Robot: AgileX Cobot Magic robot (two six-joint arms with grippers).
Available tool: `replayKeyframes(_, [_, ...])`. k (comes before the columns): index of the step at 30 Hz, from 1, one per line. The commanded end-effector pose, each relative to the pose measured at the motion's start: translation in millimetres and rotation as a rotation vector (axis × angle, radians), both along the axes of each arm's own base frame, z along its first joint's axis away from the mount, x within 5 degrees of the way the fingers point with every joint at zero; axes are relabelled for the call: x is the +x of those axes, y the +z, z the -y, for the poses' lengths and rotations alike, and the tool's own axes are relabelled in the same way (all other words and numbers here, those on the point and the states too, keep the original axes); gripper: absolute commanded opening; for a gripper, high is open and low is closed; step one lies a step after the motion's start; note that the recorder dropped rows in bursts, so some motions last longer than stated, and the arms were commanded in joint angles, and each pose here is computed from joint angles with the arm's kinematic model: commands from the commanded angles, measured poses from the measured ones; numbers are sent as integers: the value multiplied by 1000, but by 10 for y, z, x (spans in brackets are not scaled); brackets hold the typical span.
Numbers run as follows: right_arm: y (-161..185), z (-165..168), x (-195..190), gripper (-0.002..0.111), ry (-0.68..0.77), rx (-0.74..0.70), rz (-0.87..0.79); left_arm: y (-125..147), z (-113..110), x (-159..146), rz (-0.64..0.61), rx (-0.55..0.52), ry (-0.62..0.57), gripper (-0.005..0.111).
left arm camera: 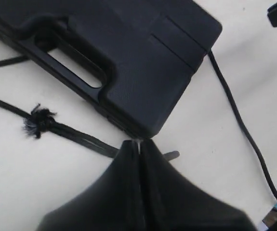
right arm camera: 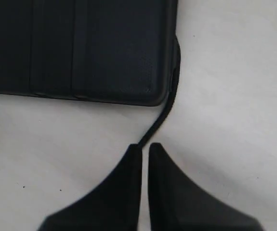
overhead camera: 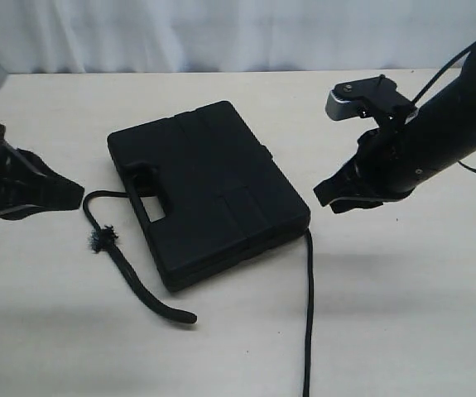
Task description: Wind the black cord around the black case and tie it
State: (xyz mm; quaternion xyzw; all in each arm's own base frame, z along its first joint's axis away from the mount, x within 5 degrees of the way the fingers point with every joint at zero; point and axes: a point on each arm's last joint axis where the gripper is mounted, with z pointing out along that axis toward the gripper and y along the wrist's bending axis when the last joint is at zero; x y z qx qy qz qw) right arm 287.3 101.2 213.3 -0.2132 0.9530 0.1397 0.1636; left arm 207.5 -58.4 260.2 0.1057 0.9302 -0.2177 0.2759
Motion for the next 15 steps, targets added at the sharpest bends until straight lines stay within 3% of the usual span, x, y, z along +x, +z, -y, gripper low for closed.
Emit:
replayKeyframes(1, [45,-10,2,4,10,21,13,-239,81,300,-147,-20,-24,11])
replayKeyframes(8, [30,-12,-38,4,25,19,-27,-654,83,739,-248,44,-12,42])
replayKeyframes(11, [30,-12,-38,4,25,19,-27,-811,24,897,-187,97,70,50])
replayKeyframes(15, [35,-11,-20,4,18,20,-8,-946,21,1044,-198,-7,278,51])
